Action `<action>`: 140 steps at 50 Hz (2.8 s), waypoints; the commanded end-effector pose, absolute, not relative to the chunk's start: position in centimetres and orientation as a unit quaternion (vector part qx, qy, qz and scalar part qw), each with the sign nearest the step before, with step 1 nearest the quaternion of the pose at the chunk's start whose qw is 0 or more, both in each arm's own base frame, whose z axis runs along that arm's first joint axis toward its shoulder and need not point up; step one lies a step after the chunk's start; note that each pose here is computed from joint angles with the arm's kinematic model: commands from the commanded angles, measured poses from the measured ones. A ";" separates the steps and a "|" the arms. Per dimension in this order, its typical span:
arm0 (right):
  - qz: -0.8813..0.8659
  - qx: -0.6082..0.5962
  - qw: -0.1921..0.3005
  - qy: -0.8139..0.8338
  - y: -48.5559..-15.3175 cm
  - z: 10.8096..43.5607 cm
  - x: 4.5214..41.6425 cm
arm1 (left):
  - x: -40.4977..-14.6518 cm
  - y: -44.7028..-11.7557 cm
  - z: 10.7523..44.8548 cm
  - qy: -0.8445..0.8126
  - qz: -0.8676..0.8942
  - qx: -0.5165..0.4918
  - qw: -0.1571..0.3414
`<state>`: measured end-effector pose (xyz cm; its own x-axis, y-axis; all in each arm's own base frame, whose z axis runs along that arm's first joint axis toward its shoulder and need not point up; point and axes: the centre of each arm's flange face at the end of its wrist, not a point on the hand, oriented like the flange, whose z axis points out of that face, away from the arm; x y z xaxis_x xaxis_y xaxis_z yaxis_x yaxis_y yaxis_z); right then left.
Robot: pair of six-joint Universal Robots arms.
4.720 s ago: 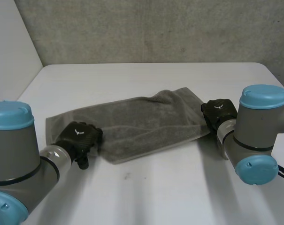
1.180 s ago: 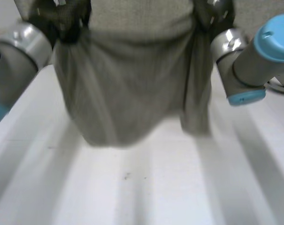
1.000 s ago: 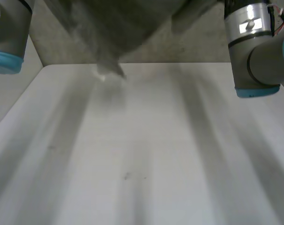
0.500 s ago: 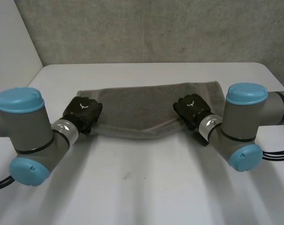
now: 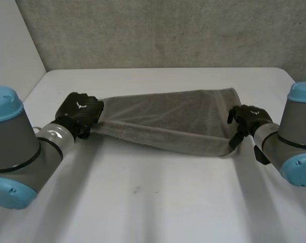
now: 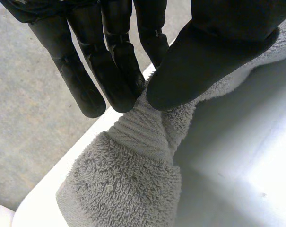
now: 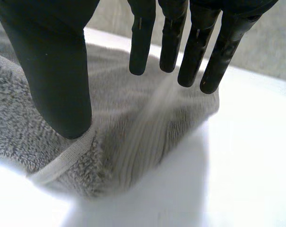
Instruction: Fold the towel.
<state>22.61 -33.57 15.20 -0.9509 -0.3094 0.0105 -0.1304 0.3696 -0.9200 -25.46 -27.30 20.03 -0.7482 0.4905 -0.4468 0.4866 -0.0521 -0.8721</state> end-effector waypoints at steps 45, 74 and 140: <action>-0.579 -0.120 0.099 0.801 -31.8 15.8 22.8 | -24.2 -25.5 16.9 -0.728 0.584 -0.360 0.003; -0.575 -0.296 -0.033 0.762 -30.7 16.2 22.6 | -20.8 -24.6 17.5 -0.791 0.522 -0.314 0.066; -0.469 -0.451 -0.082 0.755 -32.9 23.0 24.1 | -25.3 -33.2 22.5 -0.769 0.562 -0.300 0.054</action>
